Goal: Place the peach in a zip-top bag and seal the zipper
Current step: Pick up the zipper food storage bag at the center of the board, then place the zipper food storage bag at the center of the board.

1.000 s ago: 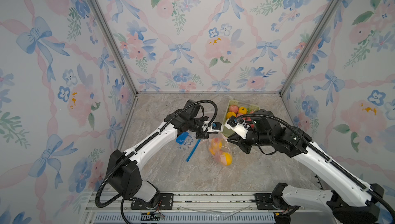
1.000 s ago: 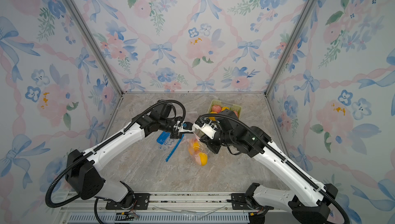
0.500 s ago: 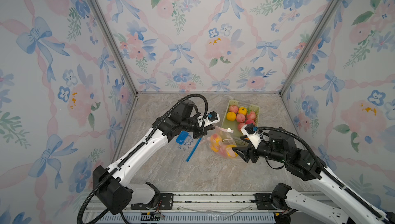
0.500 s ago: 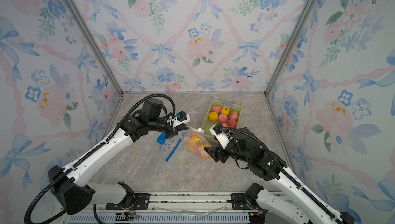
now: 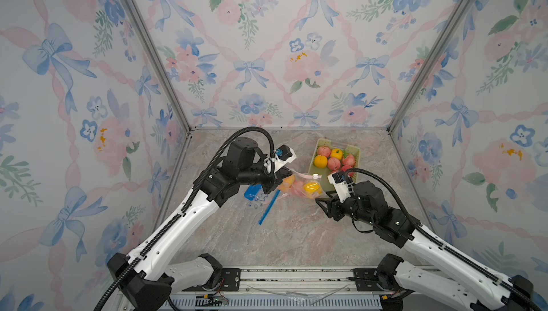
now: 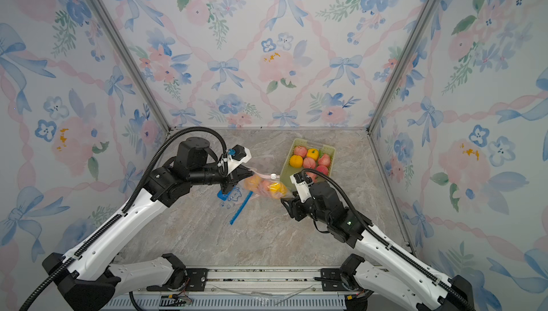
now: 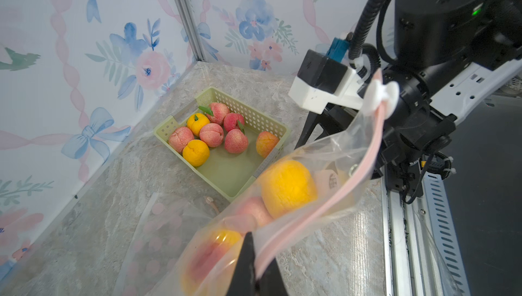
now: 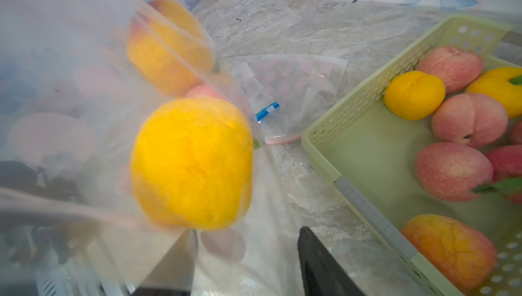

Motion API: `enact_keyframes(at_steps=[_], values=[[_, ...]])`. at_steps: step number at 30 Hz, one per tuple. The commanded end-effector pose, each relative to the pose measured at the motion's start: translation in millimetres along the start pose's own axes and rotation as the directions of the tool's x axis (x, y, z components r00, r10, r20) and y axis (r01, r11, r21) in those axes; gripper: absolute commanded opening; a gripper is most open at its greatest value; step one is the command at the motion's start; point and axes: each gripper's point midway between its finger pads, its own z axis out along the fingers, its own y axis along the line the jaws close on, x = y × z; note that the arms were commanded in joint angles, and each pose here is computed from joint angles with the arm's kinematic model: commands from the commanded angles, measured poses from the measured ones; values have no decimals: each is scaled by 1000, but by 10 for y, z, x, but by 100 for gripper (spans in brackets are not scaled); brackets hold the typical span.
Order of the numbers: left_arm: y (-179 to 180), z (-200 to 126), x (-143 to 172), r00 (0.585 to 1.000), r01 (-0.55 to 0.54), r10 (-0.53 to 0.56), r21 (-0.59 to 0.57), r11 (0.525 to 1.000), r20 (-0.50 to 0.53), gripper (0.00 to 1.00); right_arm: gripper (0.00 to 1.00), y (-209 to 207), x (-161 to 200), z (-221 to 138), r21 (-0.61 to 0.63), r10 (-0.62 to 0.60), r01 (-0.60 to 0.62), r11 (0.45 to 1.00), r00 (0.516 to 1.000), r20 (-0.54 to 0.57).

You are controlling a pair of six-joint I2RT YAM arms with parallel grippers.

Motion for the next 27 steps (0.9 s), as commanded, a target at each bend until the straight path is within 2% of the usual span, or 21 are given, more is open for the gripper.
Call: enact_keyframes(at_steps=[1, 4, 7, 11, 13, 17, 18, 23, 27], values=[[233, -37, 96, 993, 109, -114, -120, 987, -33, 0, 61, -186, -207, 55, 99, 89, -96, 990, 994, 70], [596, -84, 174, 974, 204, -224, -283, 937, -40, 0, 66, -180, -247, 118, 100, 117, -123, 987, 991, 69], [1061, -198, 289, 942, 281, -335, -492, 824, -24, 0, 70, -145, -274, 141, 82, 144, -150, 985, 987, 74], [1553, -297, 442, 904, 320, -427, -670, 669, 6, 0, 77, -172, -275, 99, 89, 200, -208, 974, 975, 95], [1766, -339, 507, 888, 331, -459, -727, 602, 24, 0, 78, -205, -264, 54, 108, 221, -231, 967, 970, 98], [2158, -380, 627, 855, 368, -515, -774, 515, 63, 0, 82, -324, -185, -37, 183, 256, -267, 946, 963, 81], [2244, -385, 659, 850, 368, -523, -784, 500, 65, 0, 83, -349, -157, -48, 200, 264, -273, 941, 962, 73], [2791, -508, 929, 812, 355, -575, -865, 355, 98, 0, 87, -434, -16, -125, 267, 311, -309, 913, 950, 34], [3084, -606, 1090, 786, 324, -610, -906, 271, 98, 0, 88, -493, 52, -211, 310, 356, -347, 885, 934, 28]])
